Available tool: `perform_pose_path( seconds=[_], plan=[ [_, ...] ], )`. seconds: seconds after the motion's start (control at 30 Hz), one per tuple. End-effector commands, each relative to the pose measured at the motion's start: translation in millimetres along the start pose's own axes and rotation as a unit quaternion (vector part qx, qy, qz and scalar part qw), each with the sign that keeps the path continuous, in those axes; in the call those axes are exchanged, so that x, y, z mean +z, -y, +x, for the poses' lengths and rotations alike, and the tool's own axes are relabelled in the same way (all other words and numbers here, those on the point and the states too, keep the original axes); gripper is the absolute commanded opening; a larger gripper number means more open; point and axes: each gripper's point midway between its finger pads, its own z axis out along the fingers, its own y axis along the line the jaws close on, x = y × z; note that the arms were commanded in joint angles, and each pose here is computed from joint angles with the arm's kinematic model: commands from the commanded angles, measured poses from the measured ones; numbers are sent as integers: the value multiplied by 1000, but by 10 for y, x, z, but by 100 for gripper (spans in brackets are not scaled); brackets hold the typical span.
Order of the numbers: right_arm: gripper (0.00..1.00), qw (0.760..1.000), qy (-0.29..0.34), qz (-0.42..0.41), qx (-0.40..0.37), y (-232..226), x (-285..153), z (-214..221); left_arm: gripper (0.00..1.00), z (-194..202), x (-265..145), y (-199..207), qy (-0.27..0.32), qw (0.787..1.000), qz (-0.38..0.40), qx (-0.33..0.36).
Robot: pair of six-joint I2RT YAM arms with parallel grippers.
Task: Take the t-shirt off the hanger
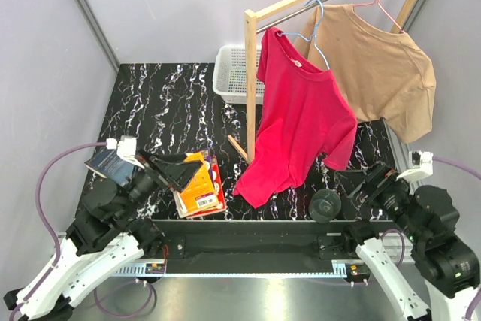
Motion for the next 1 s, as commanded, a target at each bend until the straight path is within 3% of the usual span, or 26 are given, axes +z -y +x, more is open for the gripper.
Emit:
perform_pose_path(
  seconds=[0.0, 0.3, 0.5, 0.77, 0.87, 0.97],
  plan=[
    [99, 996, 18, 46, -78, -14, -38, -330, 99, 158, -117, 4, -49, 998, -13, -45],
    [100, 980, 51, 71, -180, -331, 264, -1000, 99, 158, -296, 80, -42, 997, 20, -55],
    [100, 970, 70, 67, -221, -585, 628, -1368, 99, 215, -360, 100, -70, 996, 17, -52],
    [100, 971, 12, 29, -236, -775, 1323, -1303, 99, 299, -317, 90, -93, 994, 11, -55],
    [92, 972, 6, -2, -235, -862, 1465, -1245, 99, 330, -296, 117, -107, 993, 13, -57],
    [77, 973, 10, -11, -231, -873, 1570, -1228, 99, 350, -269, 123, -114, 992, 11, -61]
  ],
)
